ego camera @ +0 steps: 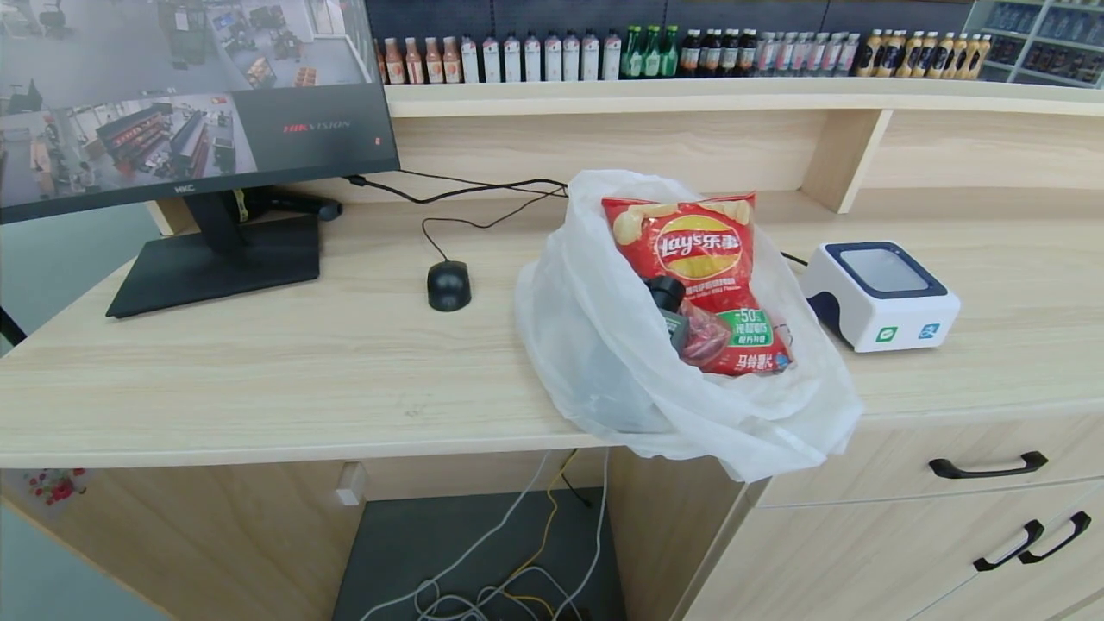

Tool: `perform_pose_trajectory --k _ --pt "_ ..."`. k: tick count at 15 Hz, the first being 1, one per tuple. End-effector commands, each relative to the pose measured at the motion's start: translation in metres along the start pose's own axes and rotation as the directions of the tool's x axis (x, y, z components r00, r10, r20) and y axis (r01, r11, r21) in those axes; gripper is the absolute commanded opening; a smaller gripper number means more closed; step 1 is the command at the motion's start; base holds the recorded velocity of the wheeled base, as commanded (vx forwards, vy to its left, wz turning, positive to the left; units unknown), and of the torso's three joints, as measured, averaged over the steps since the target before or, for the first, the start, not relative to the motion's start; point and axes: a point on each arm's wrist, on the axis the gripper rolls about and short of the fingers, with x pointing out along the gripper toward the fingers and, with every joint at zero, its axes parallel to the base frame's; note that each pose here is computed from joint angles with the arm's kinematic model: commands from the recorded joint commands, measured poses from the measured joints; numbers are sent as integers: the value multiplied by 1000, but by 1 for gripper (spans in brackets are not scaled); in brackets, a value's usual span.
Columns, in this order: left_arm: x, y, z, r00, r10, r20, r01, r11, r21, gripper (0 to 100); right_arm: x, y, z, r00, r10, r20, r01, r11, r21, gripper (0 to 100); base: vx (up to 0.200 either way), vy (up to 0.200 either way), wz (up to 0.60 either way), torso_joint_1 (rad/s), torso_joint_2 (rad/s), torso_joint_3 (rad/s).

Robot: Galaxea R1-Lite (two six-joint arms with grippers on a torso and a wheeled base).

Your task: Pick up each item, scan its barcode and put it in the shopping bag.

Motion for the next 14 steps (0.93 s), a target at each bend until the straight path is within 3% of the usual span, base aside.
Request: perform_pose_trajectory --k 1,6,10,14 --pt "0 0 0 1000 1 -1 -1 1000 0 100 0 0 -5 1000 -5 4 5 998 58 100 0 0 0 0 0 0" --pt "0 0 0 1000 1 1 -1 1000 -2 100 0 1 -7 1000 -6 0 6 995 99 100 -200 0 0 2 4 4" --pt "0 0 0 1000 2 -1 -2 1000 -6 100 0 1 -7 1000 -6 0 6 995 99 100 0 0 0 0 0 0" --pt "0 0 0 1000 2 -1 -2 1000 -6 100 0 1 -7 1000 -6 0 6 995 99 100 0 -200 0 3 4 5"
